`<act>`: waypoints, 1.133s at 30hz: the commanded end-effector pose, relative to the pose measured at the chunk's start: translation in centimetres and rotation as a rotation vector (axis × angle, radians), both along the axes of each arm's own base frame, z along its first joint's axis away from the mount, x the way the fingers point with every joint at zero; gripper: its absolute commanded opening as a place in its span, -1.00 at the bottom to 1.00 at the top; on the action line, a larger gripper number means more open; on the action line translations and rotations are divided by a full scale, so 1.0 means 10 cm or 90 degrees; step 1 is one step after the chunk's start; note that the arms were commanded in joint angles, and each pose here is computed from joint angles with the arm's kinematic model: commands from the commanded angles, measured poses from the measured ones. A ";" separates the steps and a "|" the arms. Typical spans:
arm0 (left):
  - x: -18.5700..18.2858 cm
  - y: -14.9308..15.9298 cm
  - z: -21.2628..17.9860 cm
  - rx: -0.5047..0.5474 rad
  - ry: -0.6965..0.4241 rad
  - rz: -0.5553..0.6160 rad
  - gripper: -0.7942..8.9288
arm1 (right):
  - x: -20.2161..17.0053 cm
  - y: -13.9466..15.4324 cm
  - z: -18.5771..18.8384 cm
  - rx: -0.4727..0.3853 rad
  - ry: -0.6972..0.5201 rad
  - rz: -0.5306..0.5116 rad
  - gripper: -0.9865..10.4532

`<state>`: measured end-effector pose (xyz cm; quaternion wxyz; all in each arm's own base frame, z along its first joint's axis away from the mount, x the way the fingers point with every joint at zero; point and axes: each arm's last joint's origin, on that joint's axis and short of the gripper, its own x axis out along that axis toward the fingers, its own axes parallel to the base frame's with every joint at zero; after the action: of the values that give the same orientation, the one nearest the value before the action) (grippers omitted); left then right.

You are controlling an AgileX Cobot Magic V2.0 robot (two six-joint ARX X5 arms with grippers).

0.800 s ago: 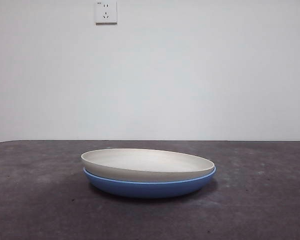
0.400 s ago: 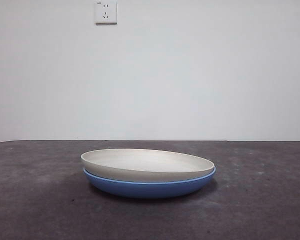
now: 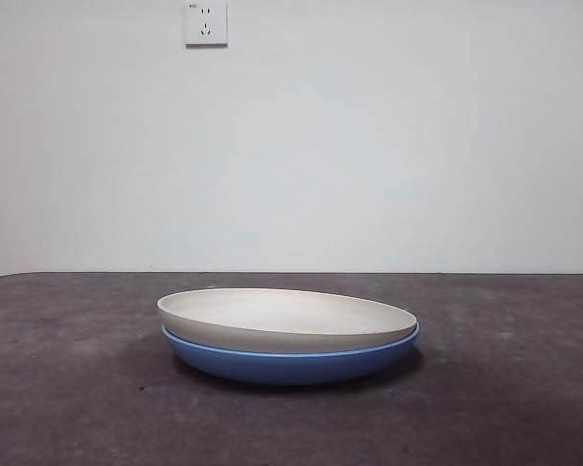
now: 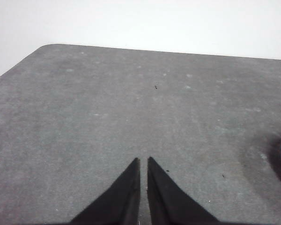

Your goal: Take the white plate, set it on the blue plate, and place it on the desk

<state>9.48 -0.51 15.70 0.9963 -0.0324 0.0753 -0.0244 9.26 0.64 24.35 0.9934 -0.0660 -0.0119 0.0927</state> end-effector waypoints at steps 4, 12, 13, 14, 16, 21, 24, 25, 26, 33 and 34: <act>0.01 0.00 -0.05 -0.002 0.003 0.000 -0.78 | 0.05 -0.06 -0.62 0.031 0.044 -0.128 -0.81; 0.01 0.00 -0.05 -0.002 0.003 0.000 -0.78 | 0.04 -0.06 -0.90 0.043 0.097 -0.136 -0.81; 0.01 0.00 -0.05 -0.002 0.002 0.000 -0.78 | 0.04 -0.06 -0.92 0.046 0.109 -0.138 -0.81; 0.01 0.00 -0.05 -0.002 0.003 0.000 -0.78 | 0.03 -0.07 -0.93 0.049 0.118 -0.140 -0.81; 0.01 0.00 -0.05 -0.002 0.002 0.000 -0.78 | 0.03 -0.07 -0.94 0.049 0.122 -0.140 -0.81; 0.01 0.00 -0.05 -0.002 0.002 0.000 -0.78 | 0.03 -0.06 -0.93 0.049 0.118 -0.136 -0.81; 0.01 0.00 -0.05 -0.002 0.002 0.000 -0.78 | 0.04 -0.06 -0.92 0.051 0.107 -0.134 -0.81; 0.01 0.00 -0.05 -0.002 0.002 0.000 -0.78 | 0.04 -0.06 -0.91 0.051 0.106 -0.134 -0.81; 0.01 0.00 -0.05 -0.002 0.002 0.000 -0.78 | 0.04 -0.06 -0.92 0.050 0.107 -0.134 -0.81; 0.01 0.00 -0.05 -0.002 0.002 0.000 -0.78 | 0.04 -0.06 -0.92 0.050 0.107 -0.134 -0.81; 0.01 0.00 -0.05 -0.002 0.002 0.000 -0.78 | 0.04 -0.06 -0.92 0.050 0.107 -0.134 -0.81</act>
<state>9.48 -0.51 15.71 0.9964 -0.0324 0.0751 -0.0244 9.59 0.02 15.27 0.9967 -0.0253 0.0774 -0.0065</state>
